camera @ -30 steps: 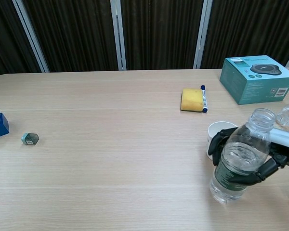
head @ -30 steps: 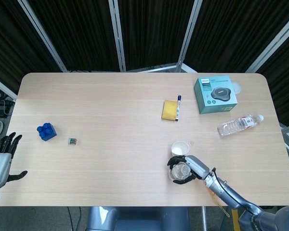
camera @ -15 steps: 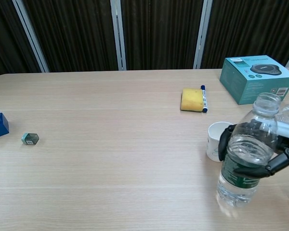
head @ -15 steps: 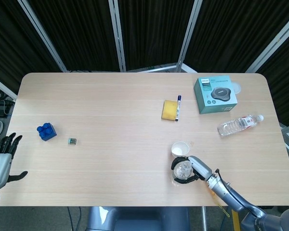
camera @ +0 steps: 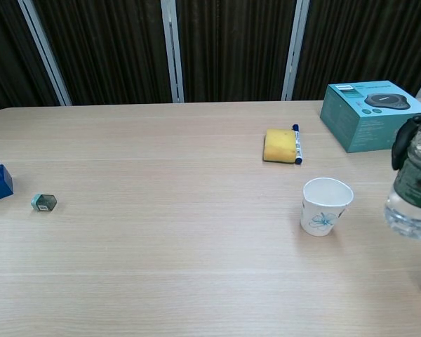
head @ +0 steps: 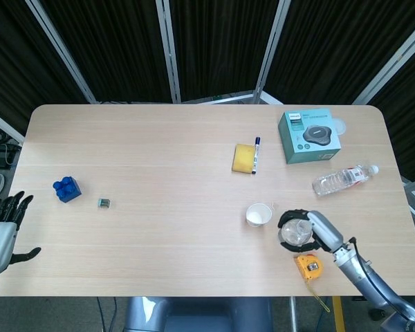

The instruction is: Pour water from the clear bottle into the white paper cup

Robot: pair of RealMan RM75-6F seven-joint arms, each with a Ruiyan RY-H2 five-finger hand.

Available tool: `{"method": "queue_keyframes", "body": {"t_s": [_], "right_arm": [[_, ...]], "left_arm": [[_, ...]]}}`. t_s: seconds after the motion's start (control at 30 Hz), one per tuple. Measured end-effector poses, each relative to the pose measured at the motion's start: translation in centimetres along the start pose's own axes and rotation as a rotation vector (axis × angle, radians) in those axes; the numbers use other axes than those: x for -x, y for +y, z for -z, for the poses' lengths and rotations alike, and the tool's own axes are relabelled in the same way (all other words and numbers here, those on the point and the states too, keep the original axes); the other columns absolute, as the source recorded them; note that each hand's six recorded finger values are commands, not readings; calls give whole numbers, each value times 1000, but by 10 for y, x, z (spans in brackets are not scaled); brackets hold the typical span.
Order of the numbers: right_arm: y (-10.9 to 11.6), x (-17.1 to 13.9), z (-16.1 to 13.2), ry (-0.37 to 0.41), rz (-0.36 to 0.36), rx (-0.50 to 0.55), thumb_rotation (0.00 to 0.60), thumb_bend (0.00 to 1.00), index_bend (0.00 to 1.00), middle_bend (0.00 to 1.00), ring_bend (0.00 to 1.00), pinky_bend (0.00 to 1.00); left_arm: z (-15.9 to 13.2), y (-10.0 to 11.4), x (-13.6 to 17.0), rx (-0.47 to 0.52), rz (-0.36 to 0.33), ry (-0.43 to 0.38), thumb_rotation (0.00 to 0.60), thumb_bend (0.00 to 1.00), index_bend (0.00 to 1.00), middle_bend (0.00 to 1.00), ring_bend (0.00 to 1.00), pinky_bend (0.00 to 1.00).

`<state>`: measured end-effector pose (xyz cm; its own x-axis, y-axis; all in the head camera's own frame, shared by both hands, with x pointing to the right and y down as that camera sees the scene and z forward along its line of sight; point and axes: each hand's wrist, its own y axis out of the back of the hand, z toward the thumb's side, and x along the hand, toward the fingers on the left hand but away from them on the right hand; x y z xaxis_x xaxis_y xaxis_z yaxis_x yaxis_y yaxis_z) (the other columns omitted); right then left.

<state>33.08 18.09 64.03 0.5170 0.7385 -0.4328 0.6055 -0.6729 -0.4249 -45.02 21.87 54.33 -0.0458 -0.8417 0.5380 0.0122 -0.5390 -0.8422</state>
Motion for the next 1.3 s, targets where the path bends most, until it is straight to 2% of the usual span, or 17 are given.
{"method": "queue_keyframes", "body": {"t_s": [0.2,0.43,0.7,1.3], "right_arm": [[28,2,17,-80,88,-169,600,369,452,542,443,400],[39,10,31,-137,123,-416,600,380,462,550,454,406],[33,30,38,-179,115,-666,600,393,470,560,463,421],[11,64,35,-280,64,-1019,600,410,490,578,487,439]], "left_arm": [[-2,5,3,11,-14,-9,600,0,0,0,0,0],[-2,8,5,20,-22,-14,600,0,0,0,0,0],[-1,10,6,22,-27,-12,600,0,0,0,0,0],[5,12,5,30,-26,-3,600,0,0,0,0,0]]}}
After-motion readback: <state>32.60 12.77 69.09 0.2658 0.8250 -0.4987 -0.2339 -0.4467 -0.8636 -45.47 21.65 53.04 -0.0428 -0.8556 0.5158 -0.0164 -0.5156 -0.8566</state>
